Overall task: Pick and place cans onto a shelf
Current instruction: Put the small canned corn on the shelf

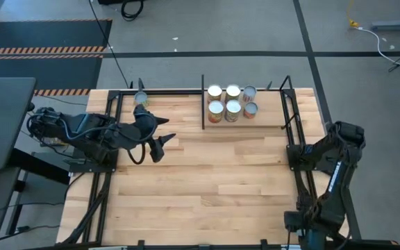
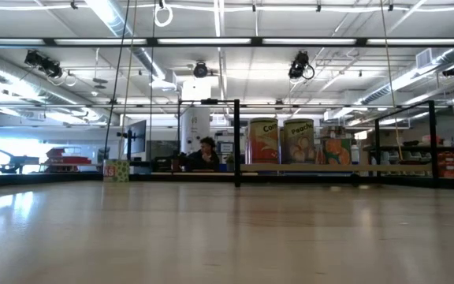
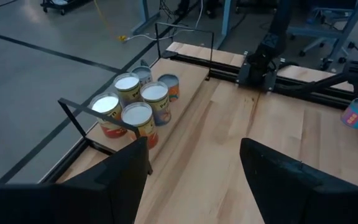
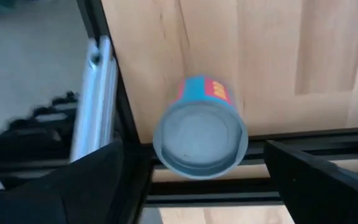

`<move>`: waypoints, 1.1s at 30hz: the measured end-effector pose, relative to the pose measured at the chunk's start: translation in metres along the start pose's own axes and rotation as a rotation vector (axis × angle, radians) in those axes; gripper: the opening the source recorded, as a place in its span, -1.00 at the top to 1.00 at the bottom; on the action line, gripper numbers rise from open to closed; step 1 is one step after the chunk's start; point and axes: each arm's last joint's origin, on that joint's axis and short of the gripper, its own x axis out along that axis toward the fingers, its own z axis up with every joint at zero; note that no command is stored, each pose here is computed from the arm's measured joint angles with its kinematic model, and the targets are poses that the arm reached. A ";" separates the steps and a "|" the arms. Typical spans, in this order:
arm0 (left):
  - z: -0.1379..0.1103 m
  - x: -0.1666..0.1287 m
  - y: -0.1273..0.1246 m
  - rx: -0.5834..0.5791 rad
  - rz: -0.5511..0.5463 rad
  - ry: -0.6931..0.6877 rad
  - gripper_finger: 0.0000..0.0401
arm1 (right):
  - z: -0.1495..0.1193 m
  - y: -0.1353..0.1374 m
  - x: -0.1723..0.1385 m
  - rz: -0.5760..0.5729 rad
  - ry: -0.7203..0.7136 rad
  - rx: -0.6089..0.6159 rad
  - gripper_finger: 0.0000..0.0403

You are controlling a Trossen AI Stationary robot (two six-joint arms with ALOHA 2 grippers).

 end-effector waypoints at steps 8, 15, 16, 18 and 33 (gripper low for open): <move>0.000 0.000 0.000 0.000 0.000 0.000 -0.29 | 0.002 0.002 0.017 -0.044 0.021 -0.024 -0.93; 0.000 0.000 0.000 -0.001 0.000 -0.001 -0.29 | 0.000 -0.010 0.044 -0.054 0.074 -0.005 -0.94; 0.000 0.000 0.000 -0.001 0.000 -0.001 -0.29 | 0.000 -0.011 0.046 -0.048 0.073 -0.004 -0.94; 0.000 0.000 0.000 -0.001 0.000 -0.001 -0.29 | 0.001 -0.012 0.051 -0.037 0.069 -0.005 -0.92; 0.000 0.000 0.000 -0.001 -0.001 -0.001 -0.29 | 0.052 -0.054 -0.003 -0.020 -0.141 0.024 -0.41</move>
